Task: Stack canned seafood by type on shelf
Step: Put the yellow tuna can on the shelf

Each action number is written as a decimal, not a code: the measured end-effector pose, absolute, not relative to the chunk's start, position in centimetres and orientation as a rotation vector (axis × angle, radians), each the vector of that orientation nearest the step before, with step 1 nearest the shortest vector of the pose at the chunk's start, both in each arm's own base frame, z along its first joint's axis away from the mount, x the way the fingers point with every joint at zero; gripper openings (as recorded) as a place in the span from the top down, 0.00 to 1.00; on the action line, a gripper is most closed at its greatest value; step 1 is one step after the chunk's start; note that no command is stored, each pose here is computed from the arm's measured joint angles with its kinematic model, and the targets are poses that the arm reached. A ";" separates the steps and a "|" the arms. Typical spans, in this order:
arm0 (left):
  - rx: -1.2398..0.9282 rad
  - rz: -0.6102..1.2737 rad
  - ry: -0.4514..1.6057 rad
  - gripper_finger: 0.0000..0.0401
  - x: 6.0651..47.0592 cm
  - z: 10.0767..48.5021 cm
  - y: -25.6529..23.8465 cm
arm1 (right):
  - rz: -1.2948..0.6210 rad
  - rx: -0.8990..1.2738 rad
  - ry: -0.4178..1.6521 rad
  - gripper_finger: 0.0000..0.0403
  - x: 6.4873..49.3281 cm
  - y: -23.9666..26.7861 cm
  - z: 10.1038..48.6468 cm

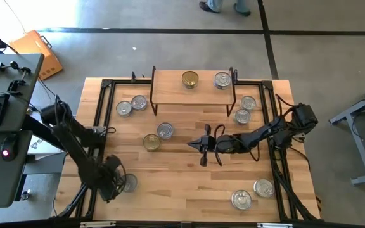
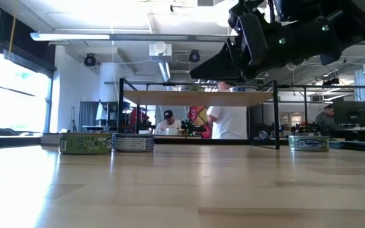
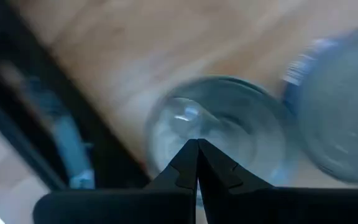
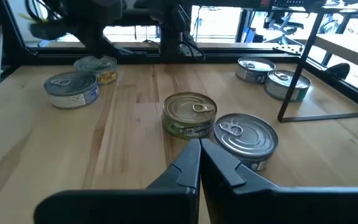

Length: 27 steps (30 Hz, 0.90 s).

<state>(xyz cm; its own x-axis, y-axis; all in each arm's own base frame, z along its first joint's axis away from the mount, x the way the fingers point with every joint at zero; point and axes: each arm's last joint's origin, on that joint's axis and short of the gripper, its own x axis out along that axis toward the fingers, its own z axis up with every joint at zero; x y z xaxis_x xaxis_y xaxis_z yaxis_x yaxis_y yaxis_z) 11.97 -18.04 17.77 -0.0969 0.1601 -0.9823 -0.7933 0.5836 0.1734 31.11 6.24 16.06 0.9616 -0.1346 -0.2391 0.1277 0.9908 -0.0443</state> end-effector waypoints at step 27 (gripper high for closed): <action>-0.088 0.663 0.928 1.00 19.6 18.4 -15.2 | -0.136 0.001 0.258 1.00 31.1 6.2 15.9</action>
